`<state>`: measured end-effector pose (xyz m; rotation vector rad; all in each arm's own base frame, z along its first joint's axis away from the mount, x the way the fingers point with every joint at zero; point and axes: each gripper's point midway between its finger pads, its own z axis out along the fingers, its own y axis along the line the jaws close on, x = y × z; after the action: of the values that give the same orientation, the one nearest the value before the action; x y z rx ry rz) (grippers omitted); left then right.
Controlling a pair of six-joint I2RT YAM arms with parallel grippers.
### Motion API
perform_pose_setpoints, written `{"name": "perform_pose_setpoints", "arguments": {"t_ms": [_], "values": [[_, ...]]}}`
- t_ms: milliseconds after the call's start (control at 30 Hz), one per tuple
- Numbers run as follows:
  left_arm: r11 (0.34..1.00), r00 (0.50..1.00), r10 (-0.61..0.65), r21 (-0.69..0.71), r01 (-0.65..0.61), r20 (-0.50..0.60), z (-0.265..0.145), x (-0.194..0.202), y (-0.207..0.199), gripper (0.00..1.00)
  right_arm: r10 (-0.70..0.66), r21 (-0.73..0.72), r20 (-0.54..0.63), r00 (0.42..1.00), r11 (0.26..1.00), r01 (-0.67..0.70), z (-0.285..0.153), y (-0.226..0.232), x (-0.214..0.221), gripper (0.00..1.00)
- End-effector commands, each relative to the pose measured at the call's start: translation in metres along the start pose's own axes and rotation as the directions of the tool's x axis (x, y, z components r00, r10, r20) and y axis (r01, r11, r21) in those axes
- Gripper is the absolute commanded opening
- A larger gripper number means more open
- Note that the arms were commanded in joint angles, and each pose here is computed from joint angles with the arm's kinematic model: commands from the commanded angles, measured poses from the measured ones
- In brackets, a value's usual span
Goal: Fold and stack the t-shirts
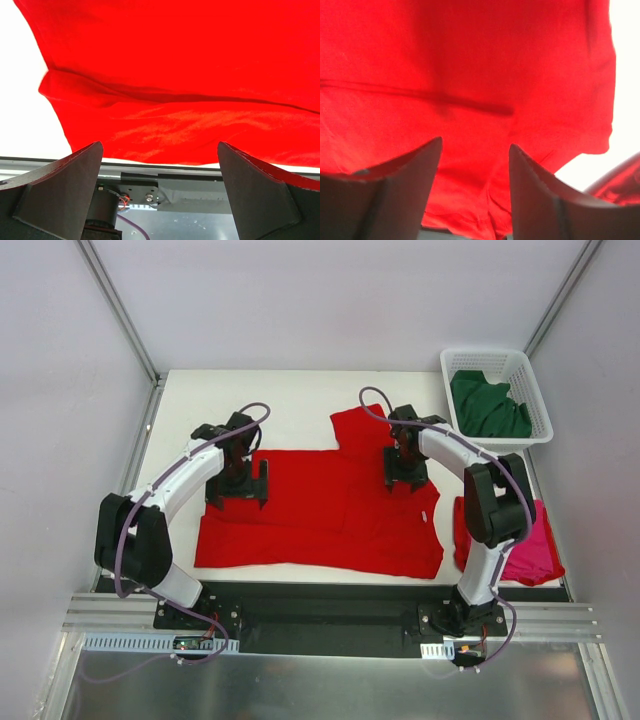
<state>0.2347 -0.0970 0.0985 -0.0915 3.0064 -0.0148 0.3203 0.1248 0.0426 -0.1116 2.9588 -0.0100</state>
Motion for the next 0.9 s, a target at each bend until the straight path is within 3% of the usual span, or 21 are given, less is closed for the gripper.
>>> {"name": "perform_pose_setpoints", "arguments": {"t_ms": [0, 667, 867], "values": [[1.000, 1.000, -0.014, 0.028, 0.014, 0.000, -0.010, 0.010, -0.004, 1.00, 0.013, -0.062, 0.027, 1.000, 0.998, -0.012, -0.002, 0.010, -0.021, 0.53], [0.999, 0.999, -0.022, 0.029, 0.023, -0.031, -0.003, 0.018, -0.004, 0.99, 0.022, 0.018, -0.012, 1.000, 1.000, -0.022, 0.012, -0.017, -0.022, 0.50], [0.999, 0.999, -0.019, 0.030, 0.020, -0.031, -0.002, 0.016, -0.005, 0.99, 0.023, -0.011, -0.035, 0.999, 1.000, -0.023, 0.018, -0.012, -0.020, 0.36]]}}
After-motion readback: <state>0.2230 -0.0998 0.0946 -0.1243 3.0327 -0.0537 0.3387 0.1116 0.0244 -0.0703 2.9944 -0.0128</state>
